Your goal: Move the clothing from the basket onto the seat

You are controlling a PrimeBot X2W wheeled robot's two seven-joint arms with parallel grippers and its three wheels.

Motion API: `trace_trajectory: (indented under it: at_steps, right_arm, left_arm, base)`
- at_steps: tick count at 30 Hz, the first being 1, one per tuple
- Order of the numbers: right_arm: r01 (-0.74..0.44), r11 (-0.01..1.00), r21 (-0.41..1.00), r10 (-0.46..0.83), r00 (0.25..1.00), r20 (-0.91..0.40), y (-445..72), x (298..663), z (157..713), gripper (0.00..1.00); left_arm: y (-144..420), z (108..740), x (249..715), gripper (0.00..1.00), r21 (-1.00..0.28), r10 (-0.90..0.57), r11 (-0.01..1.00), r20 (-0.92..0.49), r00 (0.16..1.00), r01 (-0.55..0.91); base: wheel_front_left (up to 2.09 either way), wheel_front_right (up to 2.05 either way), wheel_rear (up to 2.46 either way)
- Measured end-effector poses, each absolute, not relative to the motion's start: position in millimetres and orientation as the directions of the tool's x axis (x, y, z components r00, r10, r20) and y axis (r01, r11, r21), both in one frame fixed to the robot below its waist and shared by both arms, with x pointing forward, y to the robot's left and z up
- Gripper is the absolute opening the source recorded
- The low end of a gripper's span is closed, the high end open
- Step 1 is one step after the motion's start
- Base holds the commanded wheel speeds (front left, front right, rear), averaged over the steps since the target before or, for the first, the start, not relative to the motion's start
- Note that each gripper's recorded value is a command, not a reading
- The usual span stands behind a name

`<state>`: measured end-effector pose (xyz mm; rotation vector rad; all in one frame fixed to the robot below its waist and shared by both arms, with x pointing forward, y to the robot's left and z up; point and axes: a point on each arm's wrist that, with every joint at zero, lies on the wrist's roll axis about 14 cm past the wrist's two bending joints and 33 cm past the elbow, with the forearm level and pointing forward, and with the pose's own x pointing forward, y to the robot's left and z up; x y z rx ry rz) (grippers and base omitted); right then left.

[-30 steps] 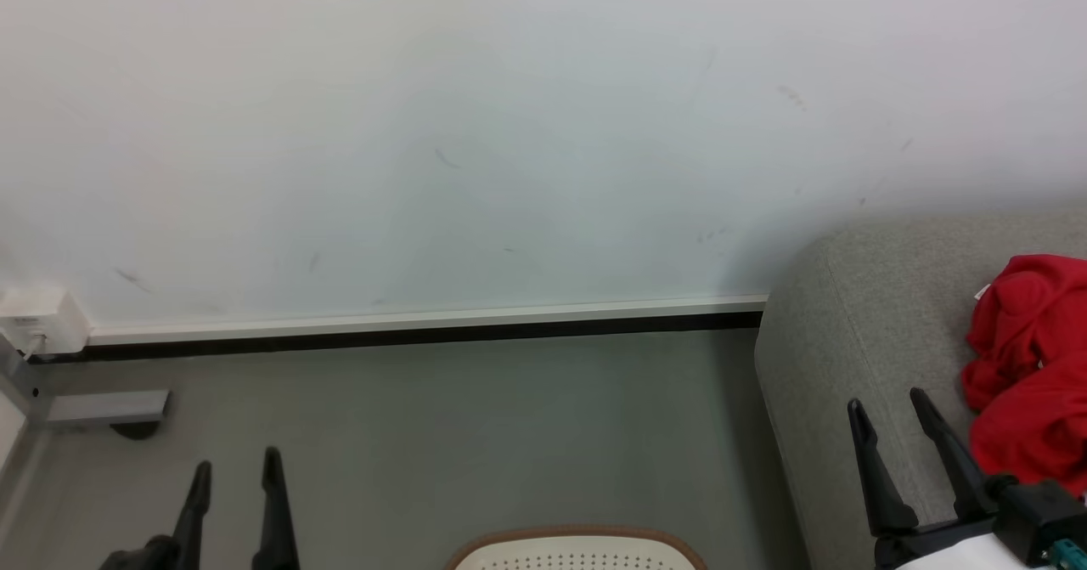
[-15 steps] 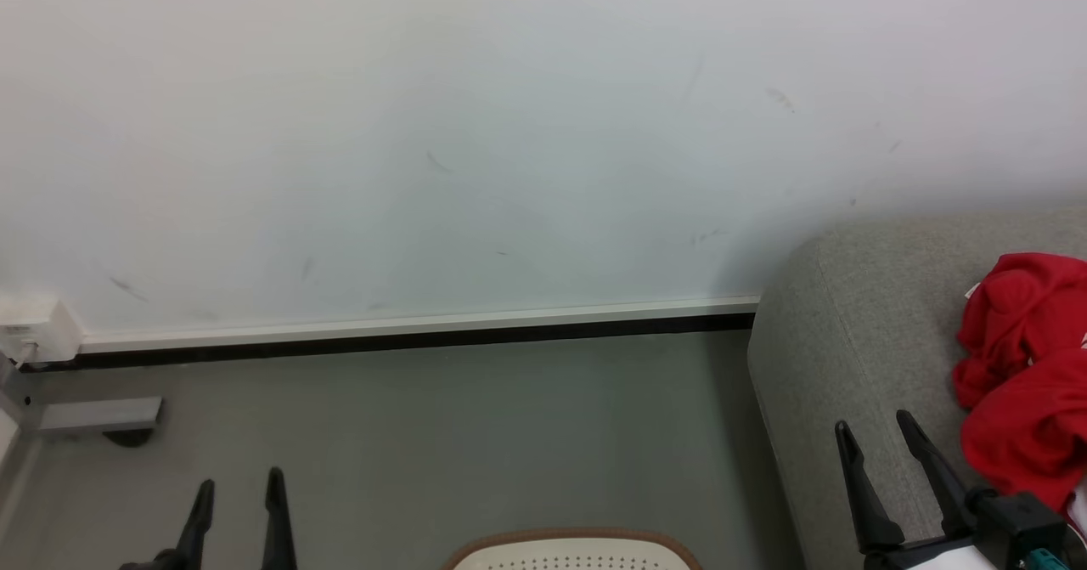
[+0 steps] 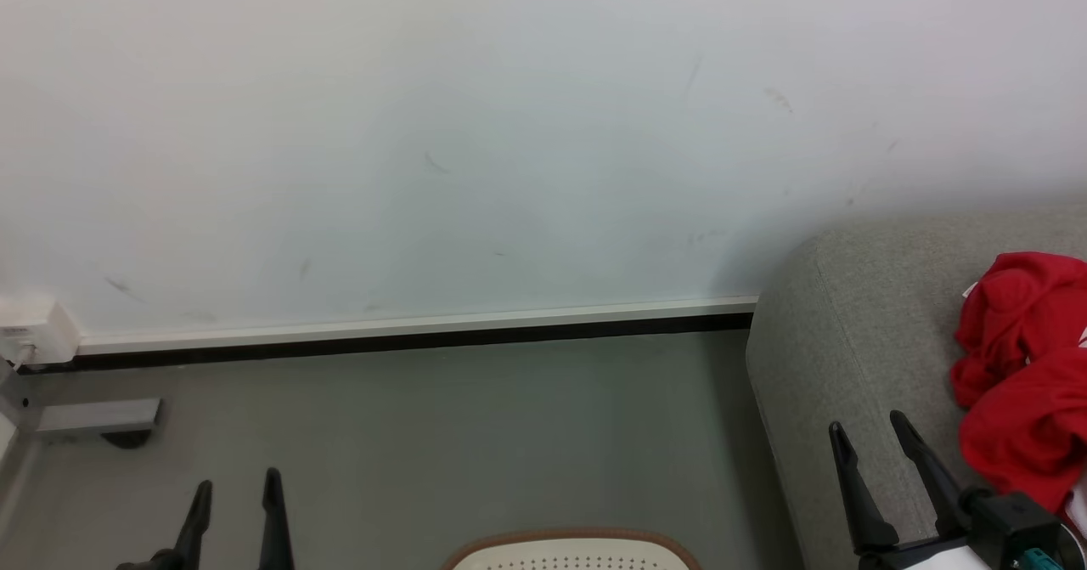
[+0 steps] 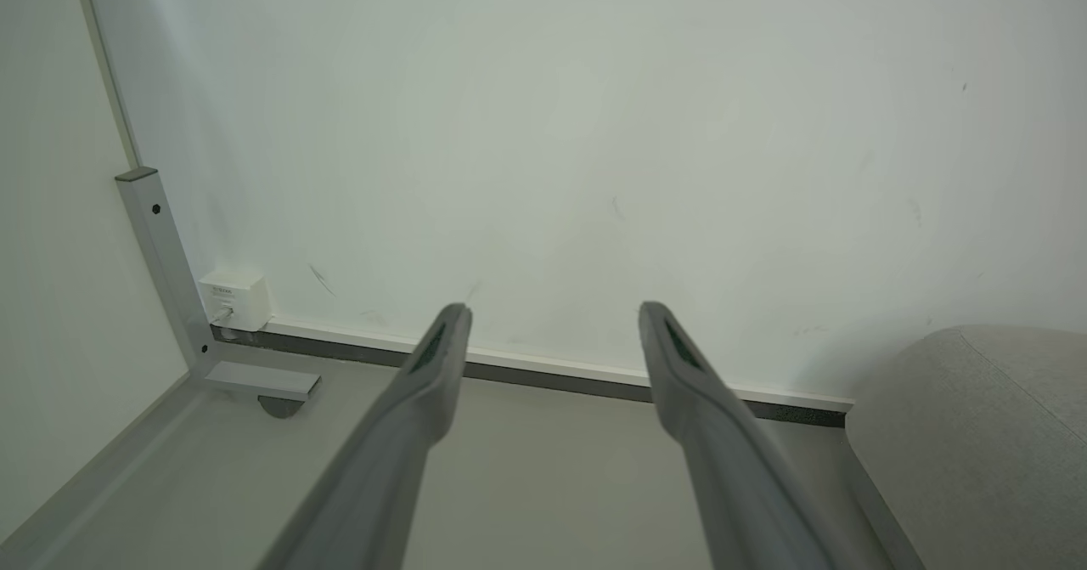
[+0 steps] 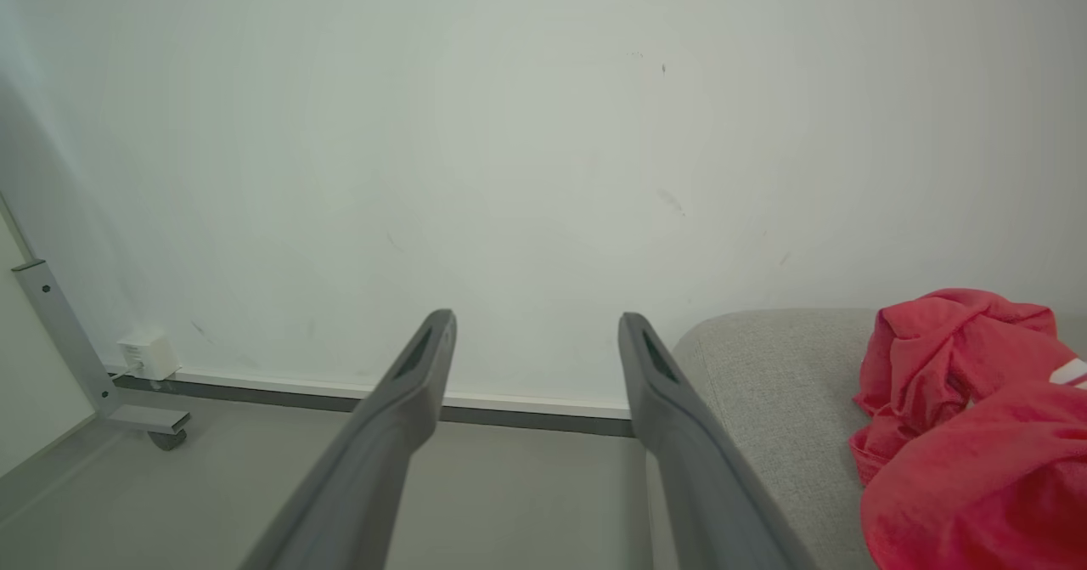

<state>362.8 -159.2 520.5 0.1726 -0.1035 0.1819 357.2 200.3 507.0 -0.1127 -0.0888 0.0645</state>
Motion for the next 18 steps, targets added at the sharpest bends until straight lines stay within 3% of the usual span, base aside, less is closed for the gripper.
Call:
trace_trajectory:
  at_steps: [6,7,12,18]
  right_arm:
    - [-0.193,0.966,0.170,0.175,0.978,0.117,-157.6,362.3,520.0,1.00]
    - [-0.193,0.966,0.174,0.174,0.978,0.117,-157.8,362.3,520.0,0.00]
    - [-0.174,0.964,0.201,0.167,0.985,0.050,-157.9,354.0,498.1,0.00]
    - [-0.135,0.942,0.307,0.133,0.991,0.028,-162.8,355.5,494.3,0.00]
  left_arm:
    - [200.3,506.6,357.7,1.00,-0.117,0.068,0.991,0.084,0.994,-0.058]
    - [200.4,506.1,357.8,0.00,-0.119,0.069,0.991,0.082,0.994,-0.059]
    - [198.8,485.2,351.3,0.00,-0.136,0.071,0.988,0.012,0.997,-0.069]
    - [204.2,477.6,351.5,0.00,-0.243,0.094,0.965,-0.034,0.995,-0.099]
  base:
    - [0.00,0.00,0.00]
    - [0.00,0.00,0.00]
    - [0.00,0.00,0.00]
    - [0.00,0.00,0.00]
